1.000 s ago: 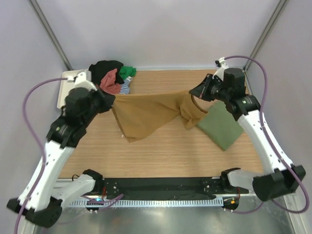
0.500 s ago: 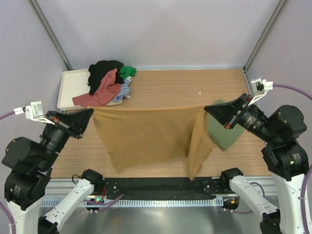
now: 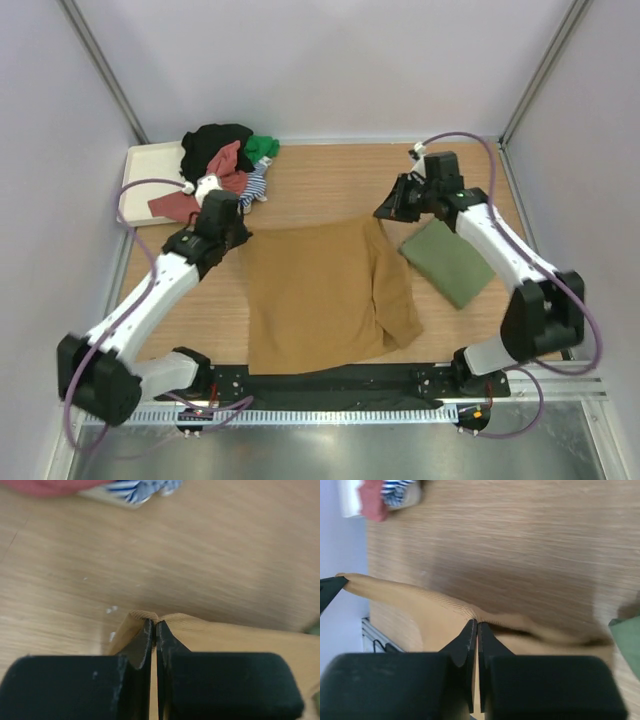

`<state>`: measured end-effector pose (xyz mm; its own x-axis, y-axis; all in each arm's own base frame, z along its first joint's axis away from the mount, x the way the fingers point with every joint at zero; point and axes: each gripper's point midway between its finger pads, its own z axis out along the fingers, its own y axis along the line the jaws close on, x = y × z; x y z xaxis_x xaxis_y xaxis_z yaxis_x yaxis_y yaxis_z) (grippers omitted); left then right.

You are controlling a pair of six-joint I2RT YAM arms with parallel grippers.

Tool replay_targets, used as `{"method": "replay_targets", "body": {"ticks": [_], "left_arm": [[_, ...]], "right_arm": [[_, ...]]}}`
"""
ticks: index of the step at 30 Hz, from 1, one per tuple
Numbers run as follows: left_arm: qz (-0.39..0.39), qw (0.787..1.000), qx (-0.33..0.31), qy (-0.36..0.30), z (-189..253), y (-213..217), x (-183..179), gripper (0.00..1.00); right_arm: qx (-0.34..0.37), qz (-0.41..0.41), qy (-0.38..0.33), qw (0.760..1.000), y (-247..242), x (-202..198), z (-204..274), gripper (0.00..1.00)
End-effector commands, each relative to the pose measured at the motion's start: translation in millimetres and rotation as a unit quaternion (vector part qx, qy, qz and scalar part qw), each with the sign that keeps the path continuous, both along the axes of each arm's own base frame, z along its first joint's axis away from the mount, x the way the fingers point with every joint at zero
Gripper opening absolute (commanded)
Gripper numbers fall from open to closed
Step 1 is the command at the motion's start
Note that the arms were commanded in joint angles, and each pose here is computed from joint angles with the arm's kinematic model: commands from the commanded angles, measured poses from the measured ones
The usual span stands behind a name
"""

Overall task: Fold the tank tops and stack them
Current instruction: Flatten the tank top out

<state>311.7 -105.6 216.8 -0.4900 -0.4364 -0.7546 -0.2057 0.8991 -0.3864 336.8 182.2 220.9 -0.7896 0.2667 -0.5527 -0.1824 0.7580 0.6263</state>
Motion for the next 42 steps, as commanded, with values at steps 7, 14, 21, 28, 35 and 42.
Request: {"method": "replay_targets", "body": {"ticks": [7, 14, 21, 28, 35, 42], "left_arm": [[0.098, 0.995, 0.015, 0.033, -32, 16, 125, 0.07], [0.074, 0.995, 0.037, 0.056, -30, 16, 116, 0.61], [0.036, 0.999, 0.005, 0.026, -9, 16, 62, 1.00], [-0.049, 0.996, -0.064, 0.039, -26, -11, 7, 1.00], [-0.089, 0.990, -0.092, 0.062, -53, -24, -27, 1.00], [-0.111, 0.986, -0.093, 0.088, -83, -27, -45, 1.00]], "right_arm": [[-0.036, -0.067, -0.027, 0.997, -2, 112, -24, 0.59], [-0.136, -0.146, 0.025, 0.980, -57, 53, -76, 0.67], [-0.139, -0.181, 0.041, 0.973, -81, -21, -102, 0.53], [-0.159, -0.223, 0.058, 0.960, -105, -61, -130, 0.49], [-0.182, -0.275, 0.121, 0.936, -127, -62, -173, 0.42], [-0.170, -0.350, 0.130, 0.912, -172, -14, -173, 0.40]]}}
